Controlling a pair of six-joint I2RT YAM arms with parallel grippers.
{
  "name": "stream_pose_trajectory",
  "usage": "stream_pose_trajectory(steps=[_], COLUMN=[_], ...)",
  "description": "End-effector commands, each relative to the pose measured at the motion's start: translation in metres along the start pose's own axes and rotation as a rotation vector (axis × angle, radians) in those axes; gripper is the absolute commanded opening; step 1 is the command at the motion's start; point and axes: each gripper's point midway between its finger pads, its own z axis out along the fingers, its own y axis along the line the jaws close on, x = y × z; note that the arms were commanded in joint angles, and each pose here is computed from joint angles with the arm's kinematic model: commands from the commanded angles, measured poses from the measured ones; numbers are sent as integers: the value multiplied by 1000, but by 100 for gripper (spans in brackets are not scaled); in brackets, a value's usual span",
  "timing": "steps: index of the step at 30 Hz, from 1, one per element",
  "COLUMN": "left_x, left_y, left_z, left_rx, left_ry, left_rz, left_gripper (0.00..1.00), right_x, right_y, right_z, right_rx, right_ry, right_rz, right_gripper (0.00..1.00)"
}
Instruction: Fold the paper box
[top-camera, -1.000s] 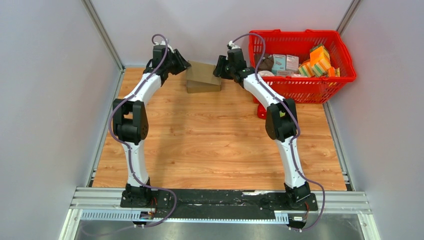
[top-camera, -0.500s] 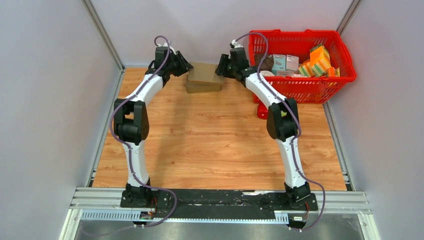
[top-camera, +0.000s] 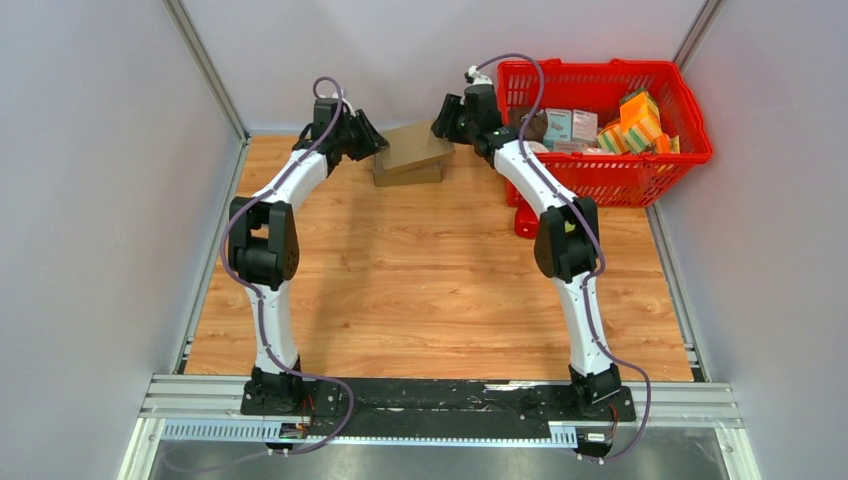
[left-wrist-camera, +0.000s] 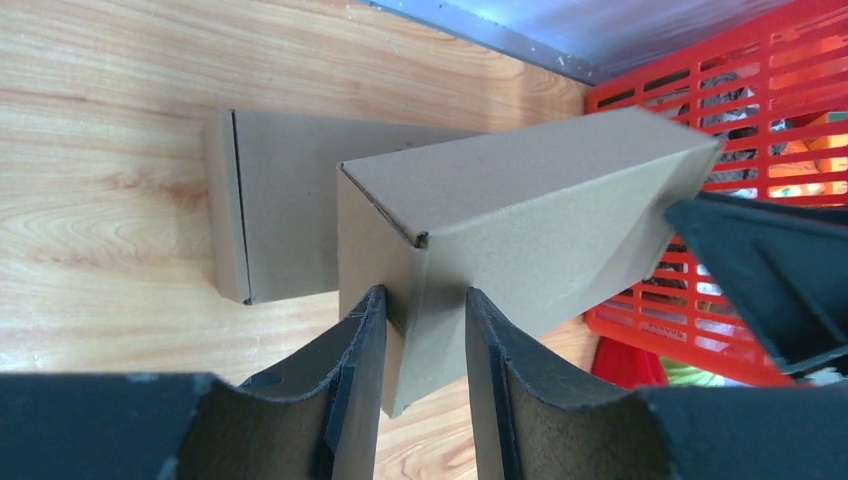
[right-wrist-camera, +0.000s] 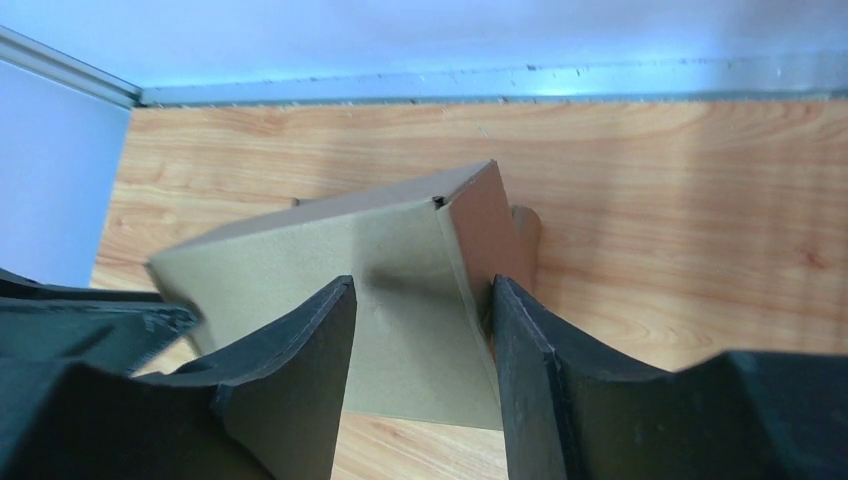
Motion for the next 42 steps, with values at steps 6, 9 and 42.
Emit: stream_pose_trajectory(steps=[6,9,42], left_x=[22,19,104], left_y=[-64,-63,-38], left_z=[-3,-4,-146], left_rx=[223,223,183], left_ry=[97,93,95], left_rz=[4,5,-73], left_gripper=[40,40,40], right_x=[-7,0,122], right_y=[113,118,125], right_z=[-11,-10,-153], right_rx=[-329,-333,-280], right_ry=[-27,-17,332], right_rz=[29,26,253], right_gripper=[53,53,50])
